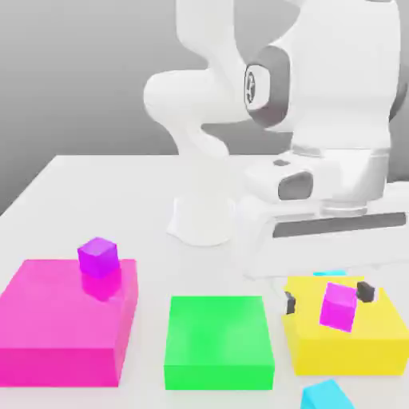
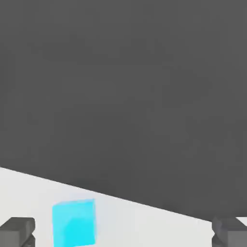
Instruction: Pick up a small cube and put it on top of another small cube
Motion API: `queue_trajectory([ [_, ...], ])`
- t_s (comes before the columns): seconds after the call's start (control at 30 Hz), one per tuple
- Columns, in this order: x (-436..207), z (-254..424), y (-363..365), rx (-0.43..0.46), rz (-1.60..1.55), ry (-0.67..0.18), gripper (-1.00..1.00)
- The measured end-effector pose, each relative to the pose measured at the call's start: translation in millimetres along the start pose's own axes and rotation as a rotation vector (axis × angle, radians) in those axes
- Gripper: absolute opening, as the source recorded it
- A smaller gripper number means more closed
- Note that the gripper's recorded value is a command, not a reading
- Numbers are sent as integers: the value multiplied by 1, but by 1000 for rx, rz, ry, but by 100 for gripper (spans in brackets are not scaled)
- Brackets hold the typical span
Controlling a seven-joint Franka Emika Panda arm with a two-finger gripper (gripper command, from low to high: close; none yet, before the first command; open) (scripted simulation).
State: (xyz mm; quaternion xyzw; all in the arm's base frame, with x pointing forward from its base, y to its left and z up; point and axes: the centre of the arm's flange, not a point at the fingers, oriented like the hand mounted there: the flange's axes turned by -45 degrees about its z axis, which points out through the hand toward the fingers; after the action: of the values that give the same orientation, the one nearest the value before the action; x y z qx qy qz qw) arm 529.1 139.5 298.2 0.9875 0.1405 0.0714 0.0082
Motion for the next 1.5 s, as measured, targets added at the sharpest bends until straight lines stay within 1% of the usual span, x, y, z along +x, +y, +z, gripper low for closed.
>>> queue_trajectory([
  [0.17,-19,87,-31,34,-54,-117,0],
  [0.3,-29,147,-38,41,-63,-137,0],
  [0.33,-31,158,-38,41,-63,-137,-100],
  [0.57,-32,160,-39,41,-63,-138,-100],
  [0.7,-25,112,-36,41,-62,-138,-100],
  [0.73,-27,100,-26,35,-24,-139,-100],
  [0.93,-68,44,80,-18,399,-147,-100],
  [1.1,-133,3,173,-58,822,-149,-100],
  [1.33,-227,-43,224,-90,1315,-143,-100],
  [1.5,-303,-65,245,-100,1693,-134,-100],
])
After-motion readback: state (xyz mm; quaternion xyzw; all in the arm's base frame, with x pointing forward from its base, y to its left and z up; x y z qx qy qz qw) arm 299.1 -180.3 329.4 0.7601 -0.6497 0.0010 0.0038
